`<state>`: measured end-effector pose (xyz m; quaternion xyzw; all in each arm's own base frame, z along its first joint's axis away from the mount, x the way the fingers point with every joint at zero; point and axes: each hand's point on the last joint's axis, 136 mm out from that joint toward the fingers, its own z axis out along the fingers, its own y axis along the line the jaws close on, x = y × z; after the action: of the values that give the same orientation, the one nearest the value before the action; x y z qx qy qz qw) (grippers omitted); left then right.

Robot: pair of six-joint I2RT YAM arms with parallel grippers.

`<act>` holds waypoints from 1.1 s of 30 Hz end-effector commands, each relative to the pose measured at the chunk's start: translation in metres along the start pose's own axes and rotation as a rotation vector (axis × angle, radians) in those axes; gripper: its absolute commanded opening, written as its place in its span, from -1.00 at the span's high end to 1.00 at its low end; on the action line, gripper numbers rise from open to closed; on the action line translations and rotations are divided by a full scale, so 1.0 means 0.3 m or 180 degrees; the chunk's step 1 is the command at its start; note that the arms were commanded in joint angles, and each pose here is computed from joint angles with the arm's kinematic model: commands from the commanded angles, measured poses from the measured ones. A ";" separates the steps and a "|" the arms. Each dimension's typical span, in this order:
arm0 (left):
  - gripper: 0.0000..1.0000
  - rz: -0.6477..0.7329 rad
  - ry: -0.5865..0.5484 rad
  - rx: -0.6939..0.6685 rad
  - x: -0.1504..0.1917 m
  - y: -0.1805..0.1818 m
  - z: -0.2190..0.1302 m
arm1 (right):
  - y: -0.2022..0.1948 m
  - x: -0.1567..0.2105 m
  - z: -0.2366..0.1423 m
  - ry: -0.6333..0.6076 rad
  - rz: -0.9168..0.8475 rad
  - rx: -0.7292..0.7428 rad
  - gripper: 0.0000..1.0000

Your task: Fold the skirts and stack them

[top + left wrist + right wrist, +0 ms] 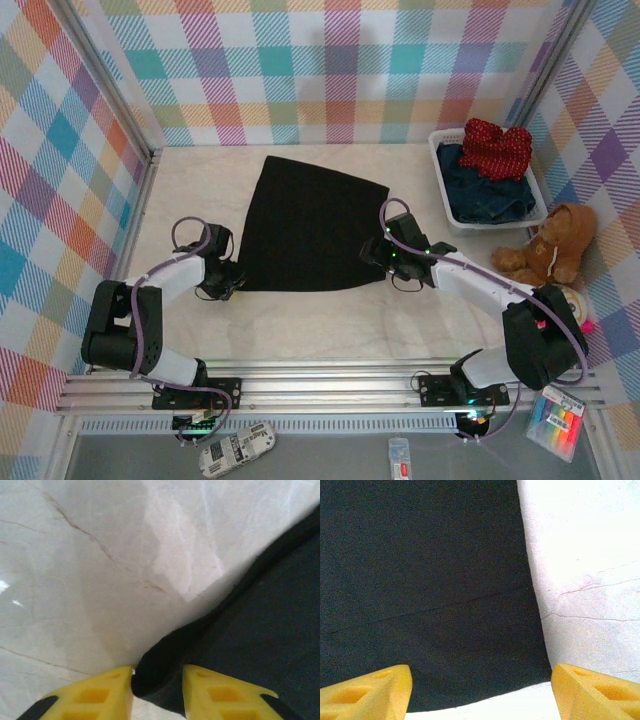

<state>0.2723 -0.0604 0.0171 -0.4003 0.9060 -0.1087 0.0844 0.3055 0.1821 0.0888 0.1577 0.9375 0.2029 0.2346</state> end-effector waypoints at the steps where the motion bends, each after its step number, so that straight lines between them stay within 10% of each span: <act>1: 0.69 0.0201 -0.0019 0.0320 0.004 -0.109 0.012 | -0.023 0.030 0.004 0.0108 0.0076 -0.0045 -0.54; 6: 1.00 0.0215 -0.0144 0.0209 0.000 -0.076 -0.036 | -0.107 0.082 0.022 0.0338 0.0286 0.0044 -0.49; 18: 1.00 0.0136 -0.0169 0.0202 0.009 -0.065 -0.073 | -0.149 0.131 0.091 0.0623 0.0484 0.0085 0.02; 33: 1.00 0.0172 -0.0145 0.0178 0.013 -0.066 -0.071 | -0.130 0.126 0.128 0.0627 0.0422 -0.0028 0.18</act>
<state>0.2785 -0.0703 0.0349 -0.3798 0.9094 -0.1218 0.1178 0.2836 0.1705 0.0264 0.2026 0.9443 0.2259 0.1276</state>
